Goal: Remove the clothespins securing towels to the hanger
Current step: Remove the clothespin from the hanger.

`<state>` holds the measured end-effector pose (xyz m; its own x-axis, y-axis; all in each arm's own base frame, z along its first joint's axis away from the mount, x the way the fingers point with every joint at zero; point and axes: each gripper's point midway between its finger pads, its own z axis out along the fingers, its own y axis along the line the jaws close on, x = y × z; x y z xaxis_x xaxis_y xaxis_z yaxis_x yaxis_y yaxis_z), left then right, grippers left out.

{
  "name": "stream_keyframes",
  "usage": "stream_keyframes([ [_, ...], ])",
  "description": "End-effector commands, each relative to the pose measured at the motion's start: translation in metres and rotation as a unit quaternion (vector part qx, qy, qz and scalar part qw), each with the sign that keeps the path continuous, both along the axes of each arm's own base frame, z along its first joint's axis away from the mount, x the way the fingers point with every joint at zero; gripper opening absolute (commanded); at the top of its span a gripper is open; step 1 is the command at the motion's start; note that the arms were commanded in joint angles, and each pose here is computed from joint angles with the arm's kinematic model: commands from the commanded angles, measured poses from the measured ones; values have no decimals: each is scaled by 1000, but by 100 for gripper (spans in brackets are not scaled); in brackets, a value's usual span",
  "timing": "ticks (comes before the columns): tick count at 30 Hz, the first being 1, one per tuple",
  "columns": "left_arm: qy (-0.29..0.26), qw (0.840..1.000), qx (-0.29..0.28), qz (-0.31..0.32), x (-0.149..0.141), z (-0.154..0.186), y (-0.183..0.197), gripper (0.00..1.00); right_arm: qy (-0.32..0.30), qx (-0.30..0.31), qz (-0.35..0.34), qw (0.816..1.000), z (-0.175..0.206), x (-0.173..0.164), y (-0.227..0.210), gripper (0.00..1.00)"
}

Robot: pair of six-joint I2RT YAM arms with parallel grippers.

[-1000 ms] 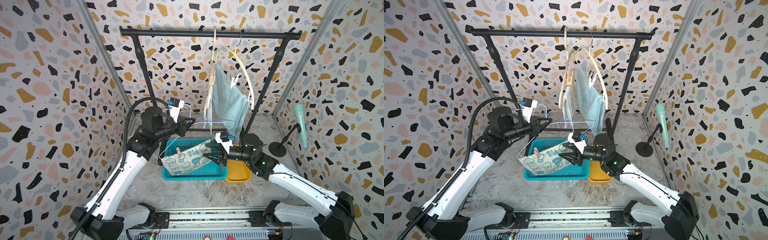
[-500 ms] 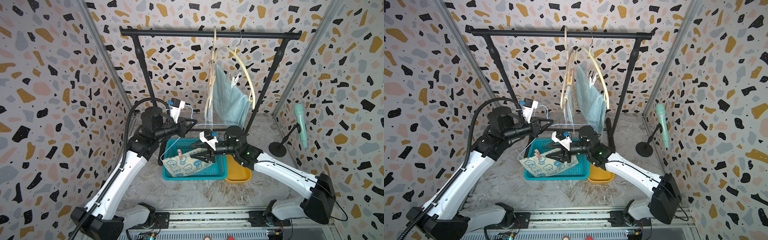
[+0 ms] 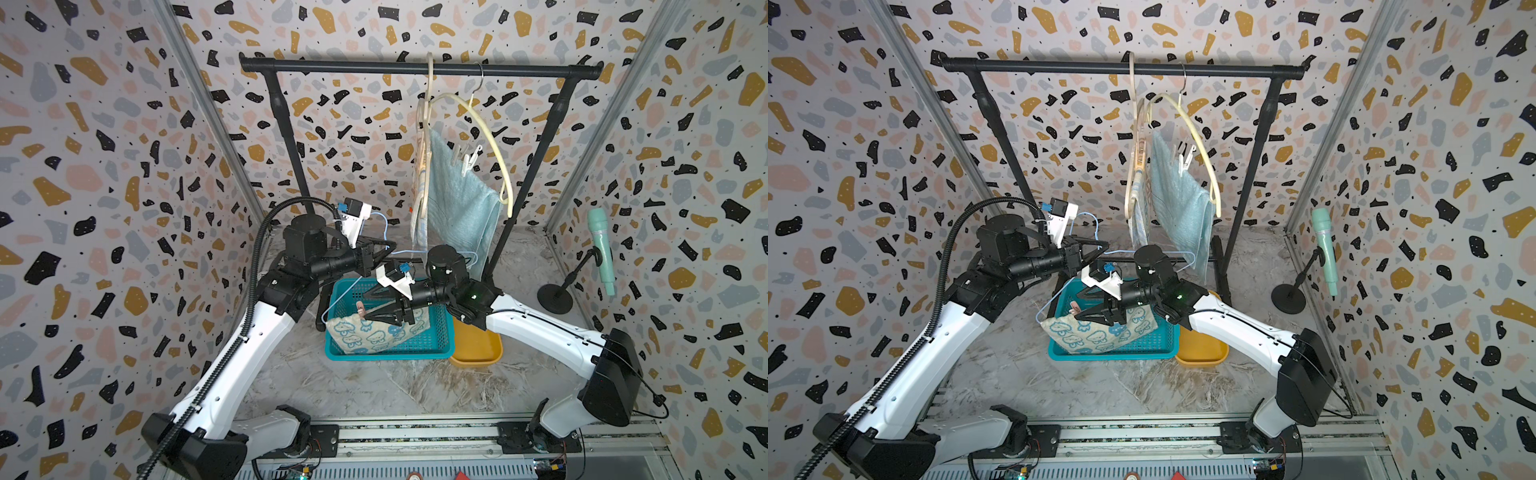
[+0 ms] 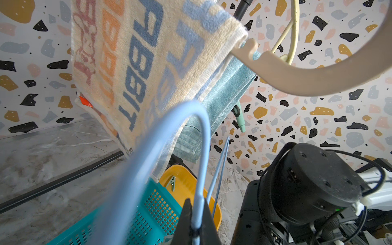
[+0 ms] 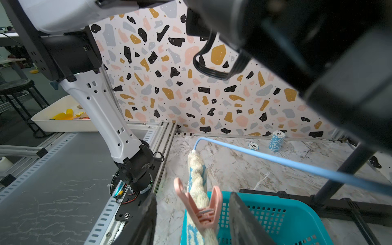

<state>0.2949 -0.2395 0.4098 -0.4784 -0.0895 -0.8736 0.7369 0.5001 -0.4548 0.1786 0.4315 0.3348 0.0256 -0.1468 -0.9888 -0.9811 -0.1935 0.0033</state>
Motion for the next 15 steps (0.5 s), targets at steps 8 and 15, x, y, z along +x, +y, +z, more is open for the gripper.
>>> stream_keyframes([
  [8, -26, 999, -18, -16, -6, 16, -5, 0, -9, -6, 19, 1000, 4, -6, 11, 55],
  [15, -26, 999, -17, -15, -5, 15, -6, 0, -8, -10, 20, 1000, 1, -7, 13, 55],
])
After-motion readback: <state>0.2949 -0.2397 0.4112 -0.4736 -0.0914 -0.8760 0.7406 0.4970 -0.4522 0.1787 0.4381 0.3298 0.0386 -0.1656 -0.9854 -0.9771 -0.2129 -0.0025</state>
